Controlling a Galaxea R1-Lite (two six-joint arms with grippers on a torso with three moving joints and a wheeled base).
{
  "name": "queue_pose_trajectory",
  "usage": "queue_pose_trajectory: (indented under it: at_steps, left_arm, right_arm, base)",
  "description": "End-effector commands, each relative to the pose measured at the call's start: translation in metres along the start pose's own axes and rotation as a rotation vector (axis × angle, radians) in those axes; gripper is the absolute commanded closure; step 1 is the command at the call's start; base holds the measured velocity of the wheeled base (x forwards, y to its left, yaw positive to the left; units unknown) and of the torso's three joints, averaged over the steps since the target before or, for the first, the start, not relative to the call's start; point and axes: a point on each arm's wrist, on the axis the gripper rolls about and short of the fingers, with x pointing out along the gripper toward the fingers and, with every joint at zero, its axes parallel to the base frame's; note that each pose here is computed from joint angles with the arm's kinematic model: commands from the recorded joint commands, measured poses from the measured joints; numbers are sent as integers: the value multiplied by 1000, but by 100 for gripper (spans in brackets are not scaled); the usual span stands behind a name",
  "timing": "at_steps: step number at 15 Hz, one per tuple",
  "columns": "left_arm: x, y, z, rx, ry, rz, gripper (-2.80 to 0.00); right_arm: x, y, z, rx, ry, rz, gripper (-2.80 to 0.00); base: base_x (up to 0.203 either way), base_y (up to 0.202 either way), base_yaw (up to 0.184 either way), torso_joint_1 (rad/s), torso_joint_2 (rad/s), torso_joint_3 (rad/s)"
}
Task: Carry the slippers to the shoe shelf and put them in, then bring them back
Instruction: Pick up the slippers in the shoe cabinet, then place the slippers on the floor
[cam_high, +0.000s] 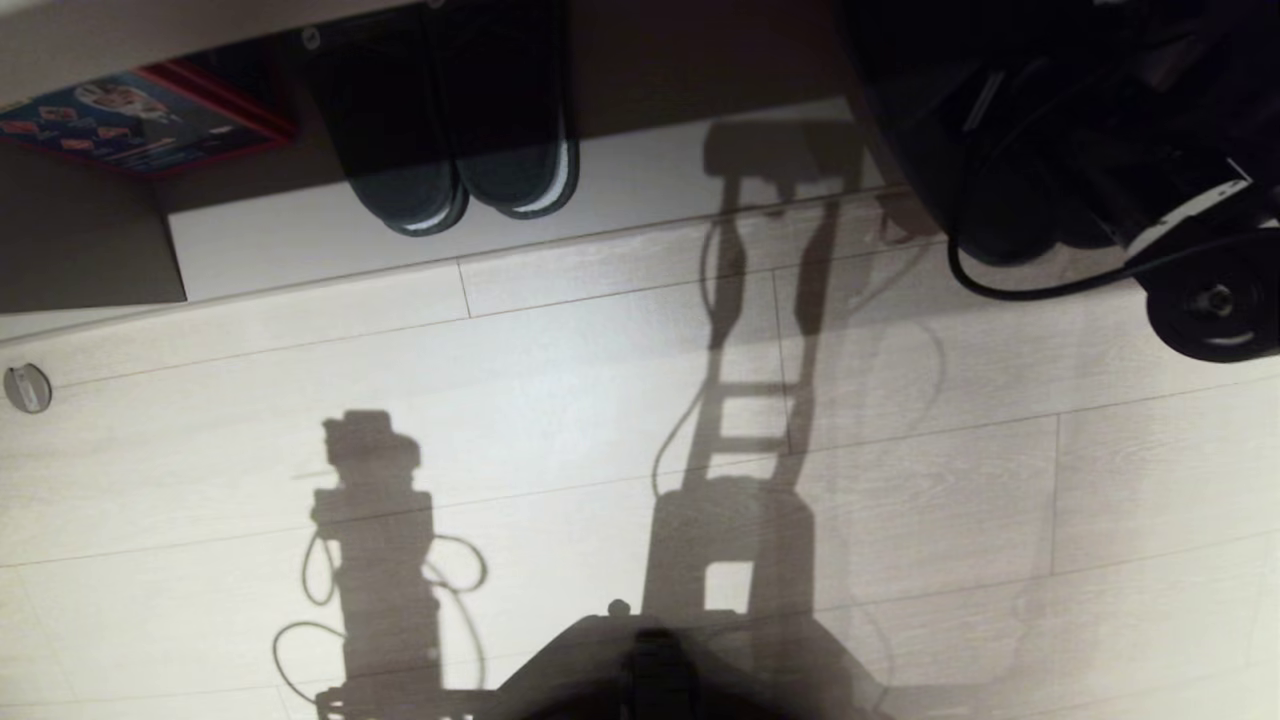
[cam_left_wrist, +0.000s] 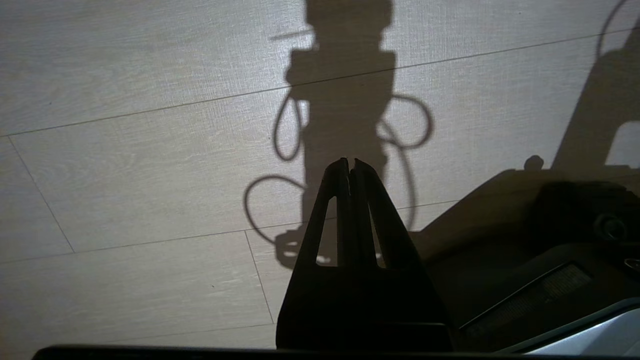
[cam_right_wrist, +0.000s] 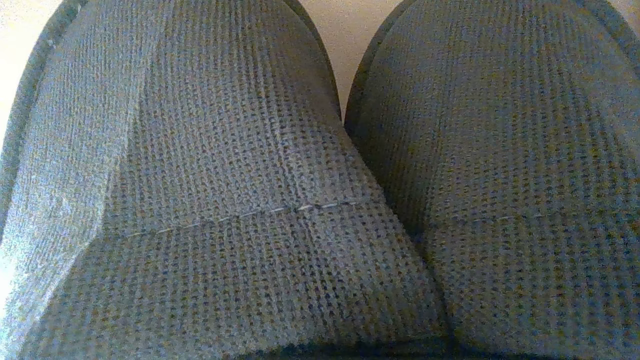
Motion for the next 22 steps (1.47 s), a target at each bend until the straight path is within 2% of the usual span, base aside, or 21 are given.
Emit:
queue_pose_trajectory:
  at_steps: [1, 7, 10, 12, 15, 18, 22]
  left_arm:
    - [0, 0, 0, 0, 2, 0, 0]
    - [0, 0, 0, 1, 2, 0, 0]
    - [0, 0, 0, 1, 2, 0, 0]
    - [0, 0, 0, 3, 2, 0, 0]
    - [0, 0, 0, 3, 2, 0, 0]
    - [0, 0, 0, 3, 2, 0, 0]
    - [0, 0, 0, 3, 2, 0, 0]
  right_arm:
    - [-41, -9, 42, -2, -24, -9, 0]
    - [-183, -16, 91, 32, 185, 18, 0]
    - [-253, -15, 100, 65, 304, 24, 0]
    - [-292, -14, 102, 91, 359, -6, 0]
    - [-348, -6, 114, 106, 344, -37, 0]
    - [-384, 6, 110, 106, 299, -22, 0]
    - [-420, 22, 67, 114, 324, -16, 0]
  base:
    - [0, 0, 0, 0, 0, 0]
    - [0, 0, 0, 0, 0, 0]
    - [0, 0, 0, 0, 0, 0]
    - [0, 0, 0, 0, 0, 0]
    - [0, 0, 0, 0, 0, 0]
    - [0, 0, 0, 0, 0, 0]
    - [0, 0, 0, 0, 0, 0]
